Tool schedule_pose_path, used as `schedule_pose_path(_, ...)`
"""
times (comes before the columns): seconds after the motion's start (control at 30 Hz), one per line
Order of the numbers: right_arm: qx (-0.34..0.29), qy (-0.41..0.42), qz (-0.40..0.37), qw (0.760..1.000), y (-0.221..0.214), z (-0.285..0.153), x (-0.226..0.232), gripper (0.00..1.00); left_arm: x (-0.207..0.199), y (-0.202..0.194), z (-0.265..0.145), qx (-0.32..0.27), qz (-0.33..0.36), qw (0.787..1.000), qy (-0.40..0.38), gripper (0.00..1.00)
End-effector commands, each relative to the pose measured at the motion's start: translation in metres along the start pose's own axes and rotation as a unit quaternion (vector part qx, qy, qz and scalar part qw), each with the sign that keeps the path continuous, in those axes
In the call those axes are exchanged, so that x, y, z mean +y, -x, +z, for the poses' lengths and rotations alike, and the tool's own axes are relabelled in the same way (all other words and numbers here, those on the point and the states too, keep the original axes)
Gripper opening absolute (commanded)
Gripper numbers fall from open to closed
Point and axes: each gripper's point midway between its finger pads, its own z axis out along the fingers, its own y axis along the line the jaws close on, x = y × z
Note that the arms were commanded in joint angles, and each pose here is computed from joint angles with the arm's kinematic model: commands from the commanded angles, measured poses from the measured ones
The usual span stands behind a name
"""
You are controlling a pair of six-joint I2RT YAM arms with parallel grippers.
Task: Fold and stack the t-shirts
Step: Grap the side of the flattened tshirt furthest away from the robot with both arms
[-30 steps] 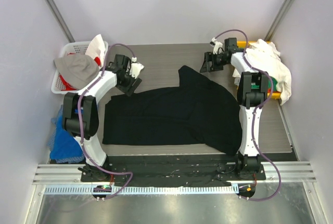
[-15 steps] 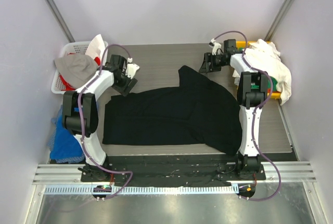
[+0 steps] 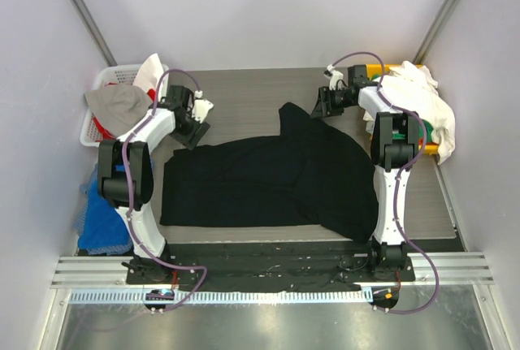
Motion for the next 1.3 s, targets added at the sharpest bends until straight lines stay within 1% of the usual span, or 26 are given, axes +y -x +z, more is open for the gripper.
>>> schedule_pose_path(0.0, 0.024, 0.012, 0.005, 1.0, -0.012, -0.007, 0.019, 0.56, 0.016, 0.01, -0.005, -0.011, 0.001, 1.0, 0.015, 0.65)
schedule_pose_path(0.13, 0.018, 0.021, 0.004, 1.0, -0.008, -0.011, 0.026, 0.63, 0.016, 0.009, -0.004, -0.01, -0.001, 1.0, 0.012, 0.65)
schedule_pose_path(0.23, 0.017, 0.023, 0.001, 1.0, -0.007, -0.012, 0.03, 0.62, 0.016, 0.009, -0.003, -0.009, -0.001, 1.0, 0.011, 0.65)
schedule_pose_path(0.33, 0.021, 0.02, -0.002, 1.0, -0.01, -0.012, 0.03, 0.6, 0.016, 0.007, -0.003, -0.007, 0.002, 1.0, 0.011, 0.65)
schedule_pose_path(0.43, 0.025, 0.012, -0.005, 1.0, -0.014, -0.009, 0.026, 0.52, 0.017, 0.005, -0.002, -0.004, 0.004, 1.0, 0.014, 0.64)
schedule_pose_path(0.47, 0.024, 0.011, -0.005, 1.0, -0.013, -0.009, 0.025, 0.37, 0.017, 0.006, -0.002, -0.004, 0.004, 1.0, 0.015, 0.64)
schedule_pose_path(0.53, 0.024, 0.009, -0.007, 1.0, -0.012, -0.008, 0.024, 0.24, 0.016, 0.005, -0.001, -0.003, 0.004, 1.0, 0.013, 0.64)
schedule_pose_path(0.57, 0.025, 0.009, -0.005, 1.0, -0.013, -0.007, 0.023, 0.14, 0.016, 0.005, -0.001, -0.002, 0.006, 1.0, 0.013, 0.64)
schedule_pose_path(0.6, 0.024, 0.009, -0.006, 1.0, -0.012, -0.008, 0.023, 0.11, 0.017, 0.005, 0.0, -0.003, 0.005, 1.0, 0.015, 0.64)
schedule_pose_path(0.7, 0.026, 0.008, -0.008, 1.0, -0.013, -0.009, 0.023, 0.08, 0.021, 0.006, 0.003, -0.006, 0.006, 1.0, 0.018, 0.64)
schedule_pose_path(0.83, 0.028, 0.007, -0.008, 1.0, -0.014, -0.009, 0.023, 0.08, 0.033, 0.015, 0.006, -0.005, 0.007, 1.0, 0.021, 0.64)
schedule_pose_path(0.93, 0.033, 0.007, -0.011, 0.999, -0.015, -0.01, 0.024, 0.08, 0.035, 0.018, 0.007, 0.004, 0.007, 1.0, -0.003, 0.63)
schedule_pose_path(0.97, 0.035, 0.004, -0.012, 0.999, -0.017, -0.01, 0.022, 0.08, 0.034, 0.011, 0.011, 0.019, 0.005, 1.0, -0.014, 0.63)
schedule_pose_path(1.03, 0.037, 0.002, -0.014, 0.999, -0.018, -0.011, 0.023, 0.08, 0.037, 0.013, 0.011, 0.019, 0.009, 1.0, -0.02, 0.62)
schedule_pose_path(1.17, 0.039, -0.008, -0.018, 0.999, -0.02, -0.012, 0.019, 0.08, 0.035, -0.002, 0.012, 0.045, 0.013, 0.998, -0.046, 0.59)
schedule_pose_path(1.27, 0.04, -0.03, -0.025, 0.998, -0.02, -0.014, 0.012, 0.06, 0.032, -0.004, 0.003, 0.038, 0.013, 0.998, -0.056, 0.59)
